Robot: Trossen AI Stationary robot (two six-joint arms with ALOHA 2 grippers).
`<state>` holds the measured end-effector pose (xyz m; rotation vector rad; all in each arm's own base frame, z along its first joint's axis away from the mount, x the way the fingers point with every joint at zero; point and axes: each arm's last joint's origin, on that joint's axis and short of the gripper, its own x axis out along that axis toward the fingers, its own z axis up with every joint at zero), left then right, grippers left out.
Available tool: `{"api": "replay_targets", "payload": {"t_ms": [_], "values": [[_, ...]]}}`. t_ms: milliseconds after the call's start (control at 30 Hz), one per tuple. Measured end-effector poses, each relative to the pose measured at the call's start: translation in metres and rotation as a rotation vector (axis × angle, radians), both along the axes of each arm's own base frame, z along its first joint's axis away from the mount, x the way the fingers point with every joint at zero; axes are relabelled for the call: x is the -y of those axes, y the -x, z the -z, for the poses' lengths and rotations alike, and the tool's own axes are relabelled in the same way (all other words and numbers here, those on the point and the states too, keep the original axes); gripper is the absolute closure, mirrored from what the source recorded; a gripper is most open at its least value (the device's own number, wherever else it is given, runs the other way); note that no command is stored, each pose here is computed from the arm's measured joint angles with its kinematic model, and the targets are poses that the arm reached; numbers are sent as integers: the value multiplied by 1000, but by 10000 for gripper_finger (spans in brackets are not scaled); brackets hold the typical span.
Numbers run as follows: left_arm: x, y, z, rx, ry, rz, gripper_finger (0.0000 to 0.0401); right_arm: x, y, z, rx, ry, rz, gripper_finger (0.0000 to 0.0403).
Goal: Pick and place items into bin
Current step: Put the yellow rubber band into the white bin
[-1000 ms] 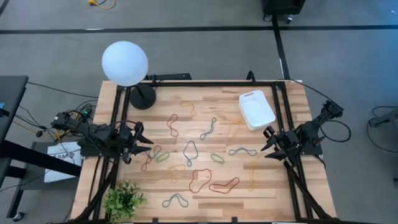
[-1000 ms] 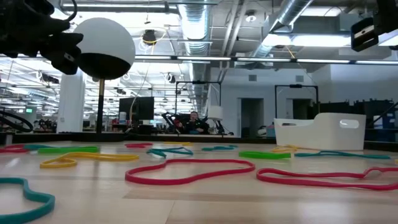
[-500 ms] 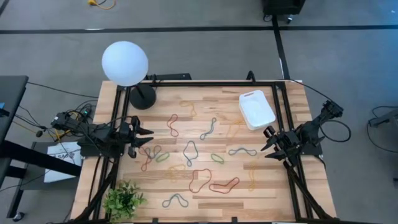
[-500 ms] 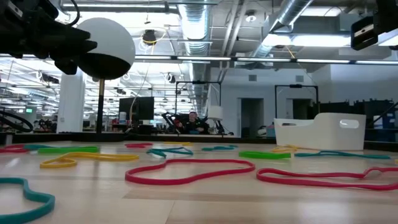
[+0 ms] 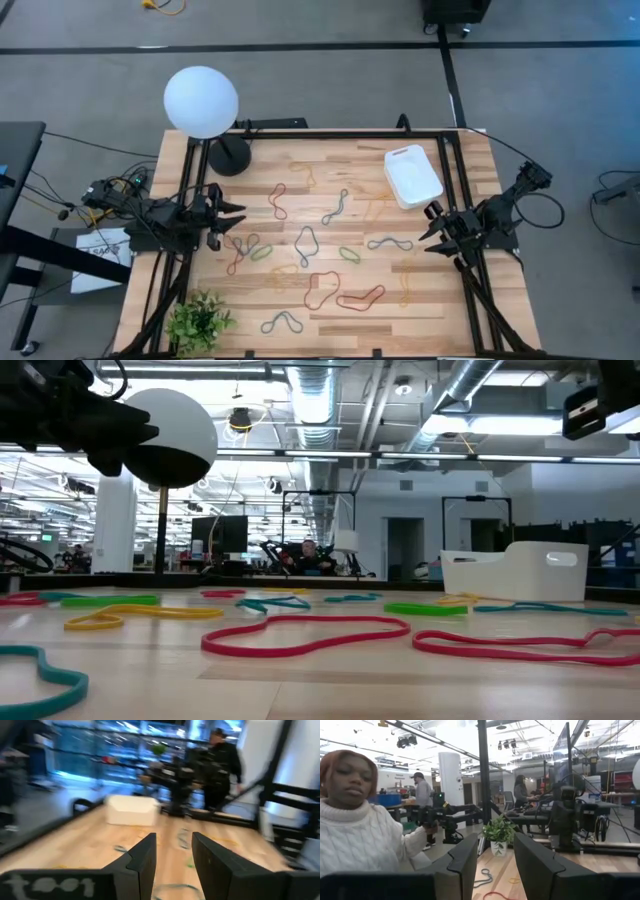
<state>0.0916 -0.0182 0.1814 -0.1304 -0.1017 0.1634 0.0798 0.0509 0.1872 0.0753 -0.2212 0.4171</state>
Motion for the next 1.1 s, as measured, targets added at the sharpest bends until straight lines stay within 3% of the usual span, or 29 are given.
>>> {"api": "replay_targets", "payload": {"t_ms": [100, 267, 600, 833, 1100], "values": [[-2, 1, -2, 7, -40, -82, 287, 0, 0, 0, 1, -4, -1, 280], [-2, 0, 1, -24, -57, -69, 287, 0, 0, -1, 5, -8, -1, 280], [2, -1, 6, -46, 115, 82, 287, 0, 0, -2, 16, -2, 2, 280], [2, -1, 6, -39, 174, 79, 287, 1, 1, -4, 53, 28, 14, 280], [2, -1, 6, -33, 201, 74, 287, 0, 1, -3, 16, -48, -8, 280]]}}
